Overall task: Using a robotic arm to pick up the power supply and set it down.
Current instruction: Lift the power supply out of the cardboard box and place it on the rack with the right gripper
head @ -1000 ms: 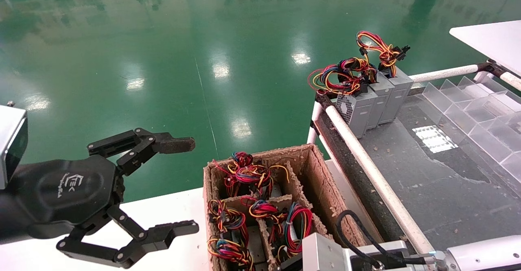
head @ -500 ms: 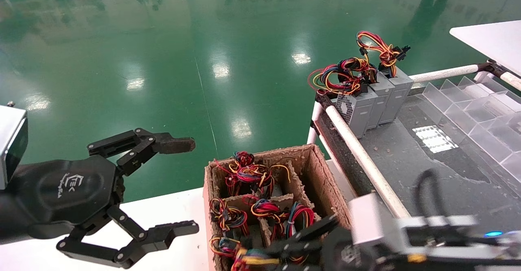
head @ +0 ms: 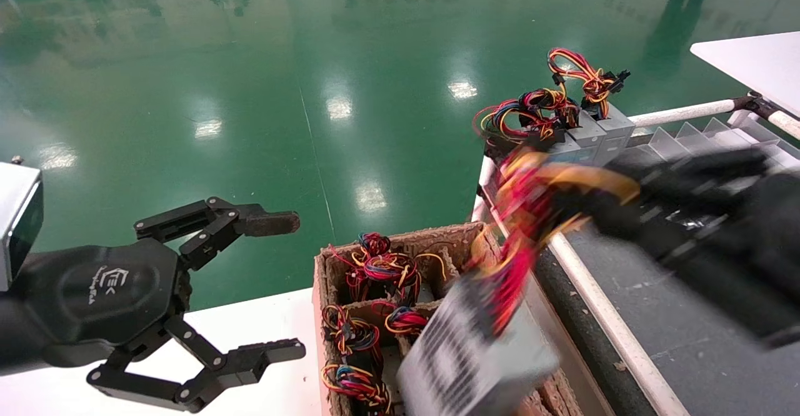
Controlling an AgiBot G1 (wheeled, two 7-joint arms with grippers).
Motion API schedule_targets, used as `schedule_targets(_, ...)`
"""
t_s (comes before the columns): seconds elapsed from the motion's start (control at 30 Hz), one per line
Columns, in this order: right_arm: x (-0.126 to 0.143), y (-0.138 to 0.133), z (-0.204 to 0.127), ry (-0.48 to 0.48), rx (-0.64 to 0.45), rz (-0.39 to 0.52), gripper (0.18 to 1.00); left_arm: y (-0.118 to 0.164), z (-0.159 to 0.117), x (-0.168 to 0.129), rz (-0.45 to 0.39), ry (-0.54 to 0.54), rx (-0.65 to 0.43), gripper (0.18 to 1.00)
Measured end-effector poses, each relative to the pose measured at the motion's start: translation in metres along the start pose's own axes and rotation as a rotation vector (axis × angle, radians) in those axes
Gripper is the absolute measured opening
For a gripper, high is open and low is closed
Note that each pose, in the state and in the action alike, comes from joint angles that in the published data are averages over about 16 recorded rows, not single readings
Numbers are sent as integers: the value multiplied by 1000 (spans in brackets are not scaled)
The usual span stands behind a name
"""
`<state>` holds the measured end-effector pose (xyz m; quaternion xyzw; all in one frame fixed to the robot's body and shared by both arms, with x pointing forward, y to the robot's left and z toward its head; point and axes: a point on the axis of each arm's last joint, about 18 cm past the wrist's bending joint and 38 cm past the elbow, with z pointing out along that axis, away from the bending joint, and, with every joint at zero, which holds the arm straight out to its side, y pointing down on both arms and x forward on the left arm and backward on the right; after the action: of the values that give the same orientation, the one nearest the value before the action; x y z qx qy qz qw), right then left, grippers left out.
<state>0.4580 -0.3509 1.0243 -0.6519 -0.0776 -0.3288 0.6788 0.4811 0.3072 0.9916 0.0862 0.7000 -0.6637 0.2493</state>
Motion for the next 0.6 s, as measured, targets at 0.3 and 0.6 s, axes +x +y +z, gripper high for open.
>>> schedule_targets(0.3,38,-16,-63,243,-82,-104,238,0,0,0,0,0,0,1001)
schedule_targets(0.6,81,-5,-106,457,-223,-159,237,0,0,0,0,0,0,1001)
